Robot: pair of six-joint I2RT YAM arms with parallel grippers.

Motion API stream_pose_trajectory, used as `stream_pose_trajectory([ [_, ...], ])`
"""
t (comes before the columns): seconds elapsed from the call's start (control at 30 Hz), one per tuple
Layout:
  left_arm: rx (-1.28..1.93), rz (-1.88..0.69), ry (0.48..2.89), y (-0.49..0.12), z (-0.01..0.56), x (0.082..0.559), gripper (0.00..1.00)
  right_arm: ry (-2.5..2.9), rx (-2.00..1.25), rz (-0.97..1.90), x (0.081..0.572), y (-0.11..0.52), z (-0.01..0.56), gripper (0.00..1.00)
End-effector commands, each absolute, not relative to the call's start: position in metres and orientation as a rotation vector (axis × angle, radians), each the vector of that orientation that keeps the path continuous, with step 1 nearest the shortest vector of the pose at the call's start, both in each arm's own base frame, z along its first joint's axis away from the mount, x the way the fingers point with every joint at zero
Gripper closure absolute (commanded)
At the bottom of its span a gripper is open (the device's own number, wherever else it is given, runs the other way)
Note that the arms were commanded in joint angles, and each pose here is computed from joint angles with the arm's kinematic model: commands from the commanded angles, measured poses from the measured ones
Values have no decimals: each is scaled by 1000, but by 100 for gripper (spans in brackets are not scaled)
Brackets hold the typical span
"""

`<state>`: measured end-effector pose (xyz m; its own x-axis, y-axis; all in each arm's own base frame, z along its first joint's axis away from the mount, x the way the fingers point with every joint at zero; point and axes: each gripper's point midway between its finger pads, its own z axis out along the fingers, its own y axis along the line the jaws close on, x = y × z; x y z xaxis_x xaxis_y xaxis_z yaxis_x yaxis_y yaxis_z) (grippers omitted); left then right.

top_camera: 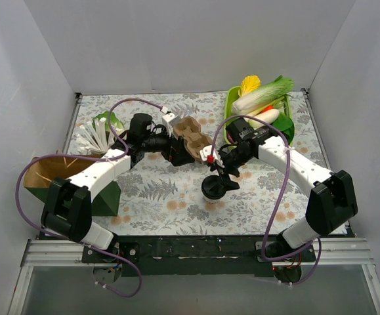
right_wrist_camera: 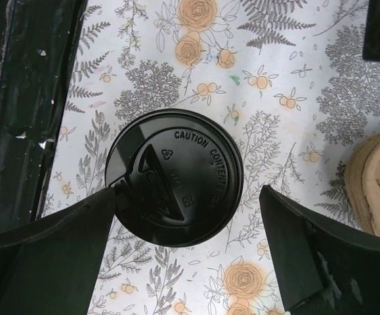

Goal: Pack the takeout coffee

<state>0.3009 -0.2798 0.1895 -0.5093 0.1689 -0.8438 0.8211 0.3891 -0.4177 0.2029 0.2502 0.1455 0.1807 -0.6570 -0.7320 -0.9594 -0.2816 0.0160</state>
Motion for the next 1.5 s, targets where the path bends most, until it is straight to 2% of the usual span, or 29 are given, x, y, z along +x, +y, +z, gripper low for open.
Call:
stream_pose_trajectory([
  [0.0,829,-1103,1918,-272,192,299,2,1493,-2072,913,194,252,147,2],
  [0.4,835,-1082,1893,-274,200,308,2,1488,-1974,922,200,264,178,2],
  [0.83,712,-963,1819,-265,257,334,2,1588,-2014,728,219,273,171,2],
  [1.0,788,-899,1827,-258,245,329,2,1553,-2038,690,220,273,162,2],
  [1.2,864,-835,1842,-262,238,322,2,1514,-2088,787,199,276,167,2],
  [1.47,804,-850,1868,-263,231,322,2,1553,-2100,782,201,279,163,2],
])
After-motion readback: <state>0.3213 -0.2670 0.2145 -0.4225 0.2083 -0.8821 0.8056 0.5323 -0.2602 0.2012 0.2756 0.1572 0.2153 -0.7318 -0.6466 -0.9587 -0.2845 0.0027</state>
